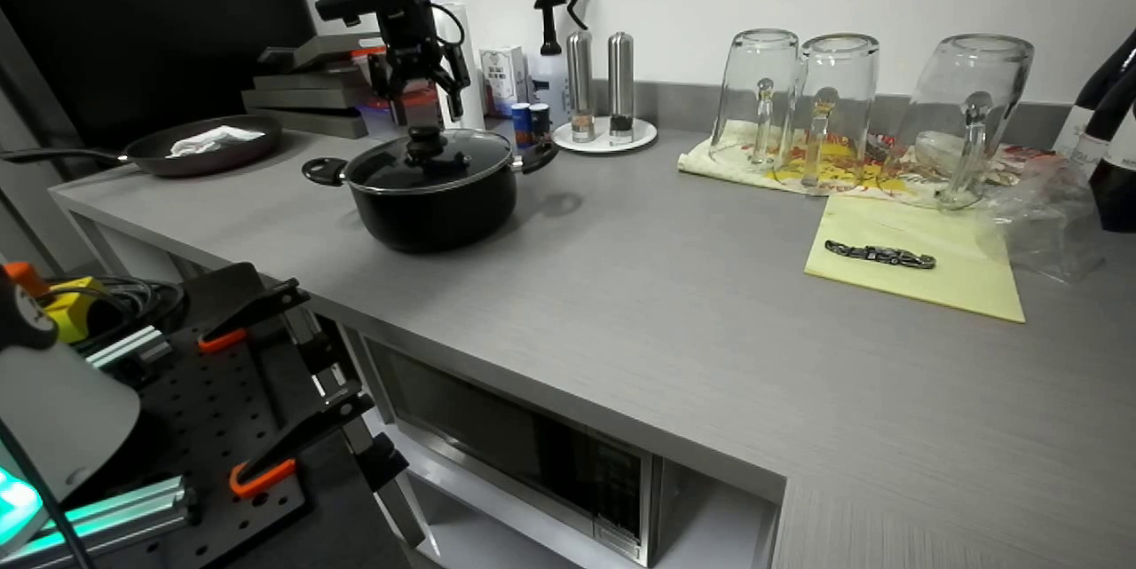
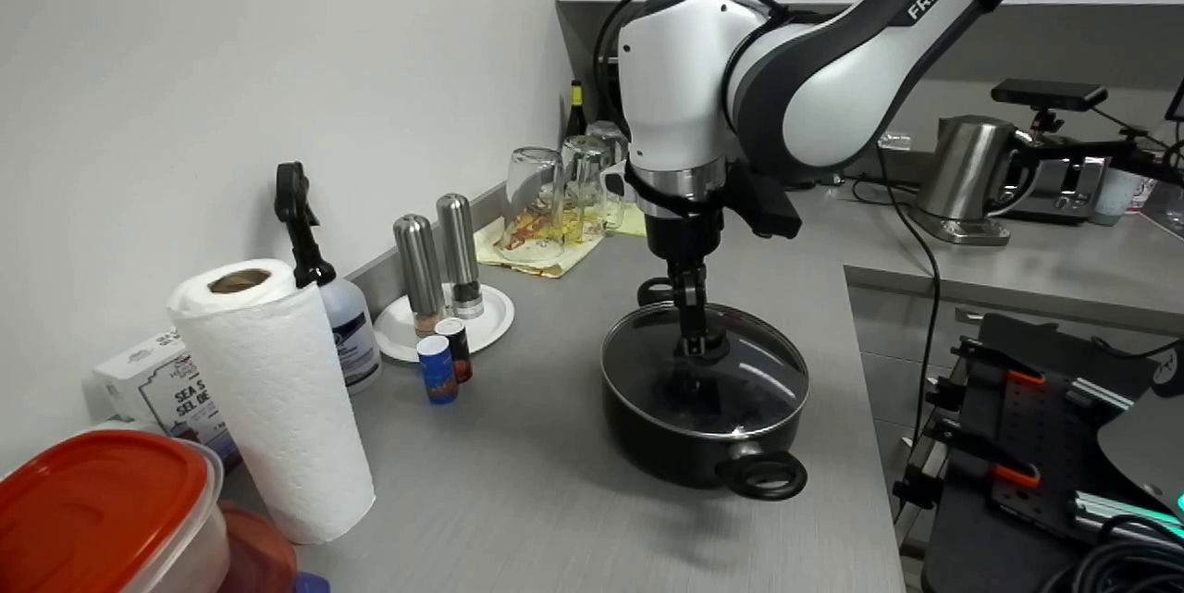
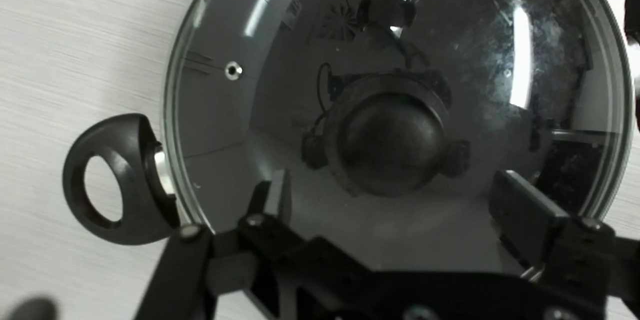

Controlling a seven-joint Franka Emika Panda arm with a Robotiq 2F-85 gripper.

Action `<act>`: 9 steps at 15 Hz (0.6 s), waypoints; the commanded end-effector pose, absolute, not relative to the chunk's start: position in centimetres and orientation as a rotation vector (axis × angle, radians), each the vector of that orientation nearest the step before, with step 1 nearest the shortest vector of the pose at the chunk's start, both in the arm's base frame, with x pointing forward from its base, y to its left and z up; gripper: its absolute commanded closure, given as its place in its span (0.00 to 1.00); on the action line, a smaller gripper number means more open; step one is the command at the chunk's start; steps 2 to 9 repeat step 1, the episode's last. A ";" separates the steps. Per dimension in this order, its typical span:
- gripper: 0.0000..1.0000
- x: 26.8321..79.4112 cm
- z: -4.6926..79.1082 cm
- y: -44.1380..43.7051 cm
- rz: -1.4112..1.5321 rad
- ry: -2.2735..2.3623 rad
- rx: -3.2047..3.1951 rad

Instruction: Place the lid on the pot

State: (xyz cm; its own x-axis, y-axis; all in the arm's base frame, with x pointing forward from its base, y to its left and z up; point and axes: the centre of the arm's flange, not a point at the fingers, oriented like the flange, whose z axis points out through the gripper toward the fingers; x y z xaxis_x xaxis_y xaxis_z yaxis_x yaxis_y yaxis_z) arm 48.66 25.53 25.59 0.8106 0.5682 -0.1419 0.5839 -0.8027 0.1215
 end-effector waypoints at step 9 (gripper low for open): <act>0.00 48.7 25.6 25.5 -0.146 0.908 2.836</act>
